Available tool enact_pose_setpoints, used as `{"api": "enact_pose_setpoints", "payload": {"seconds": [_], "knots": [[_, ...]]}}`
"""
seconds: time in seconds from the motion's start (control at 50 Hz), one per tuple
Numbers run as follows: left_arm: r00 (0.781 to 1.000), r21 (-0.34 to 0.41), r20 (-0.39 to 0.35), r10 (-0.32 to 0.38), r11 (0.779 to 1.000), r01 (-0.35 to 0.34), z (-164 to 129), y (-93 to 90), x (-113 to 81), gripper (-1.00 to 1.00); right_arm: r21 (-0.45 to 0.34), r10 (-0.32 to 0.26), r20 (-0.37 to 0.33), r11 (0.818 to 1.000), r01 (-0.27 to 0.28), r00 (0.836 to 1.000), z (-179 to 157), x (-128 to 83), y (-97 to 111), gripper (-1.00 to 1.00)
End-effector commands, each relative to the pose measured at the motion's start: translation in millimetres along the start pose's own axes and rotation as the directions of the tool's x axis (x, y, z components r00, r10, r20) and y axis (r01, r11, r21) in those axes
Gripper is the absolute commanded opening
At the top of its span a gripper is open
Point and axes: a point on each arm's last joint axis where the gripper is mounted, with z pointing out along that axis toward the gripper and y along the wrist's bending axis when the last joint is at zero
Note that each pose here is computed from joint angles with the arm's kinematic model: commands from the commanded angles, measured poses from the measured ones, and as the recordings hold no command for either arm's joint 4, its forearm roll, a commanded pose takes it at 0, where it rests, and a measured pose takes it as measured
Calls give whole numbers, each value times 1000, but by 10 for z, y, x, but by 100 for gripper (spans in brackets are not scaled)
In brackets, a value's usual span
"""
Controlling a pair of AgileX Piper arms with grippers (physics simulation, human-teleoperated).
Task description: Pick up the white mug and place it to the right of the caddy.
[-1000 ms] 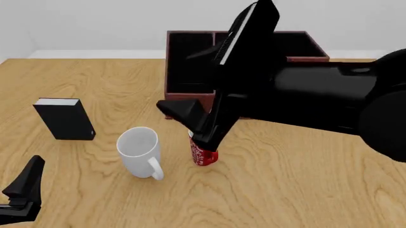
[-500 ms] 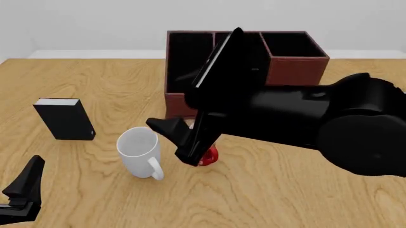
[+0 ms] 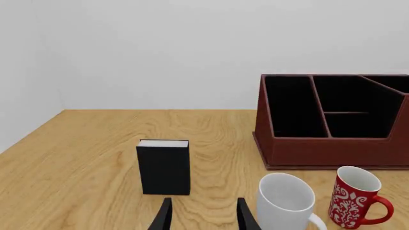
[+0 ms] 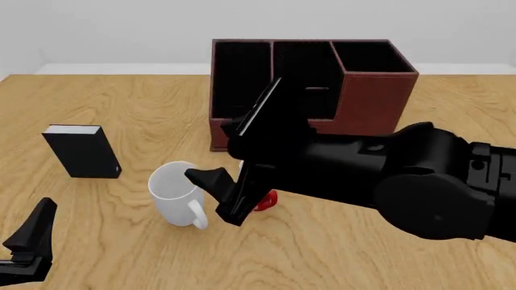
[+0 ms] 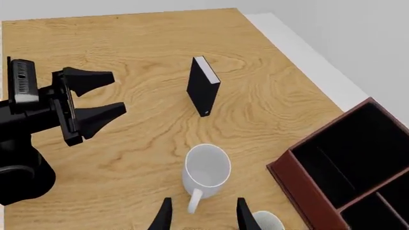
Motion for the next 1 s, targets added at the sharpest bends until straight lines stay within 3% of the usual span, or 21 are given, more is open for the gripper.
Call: {"api": "enact_pose_setpoints", "payload": {"seconds": [0.02,0.6,1.0], "knots": [[1000,0,0,0,1000,0,0,0,0,100,-6,23,-8,1000,-23,1000,76,59,27,100],[1000,0,0,0,1000,0,0,0,0,100,-28,29,-56,999,-31,998,331,242,116,100],[1000,0,0,0,1000,0,0,0,0,100,-16,73,-86,997,-75,994,469,431,109,100]]}}
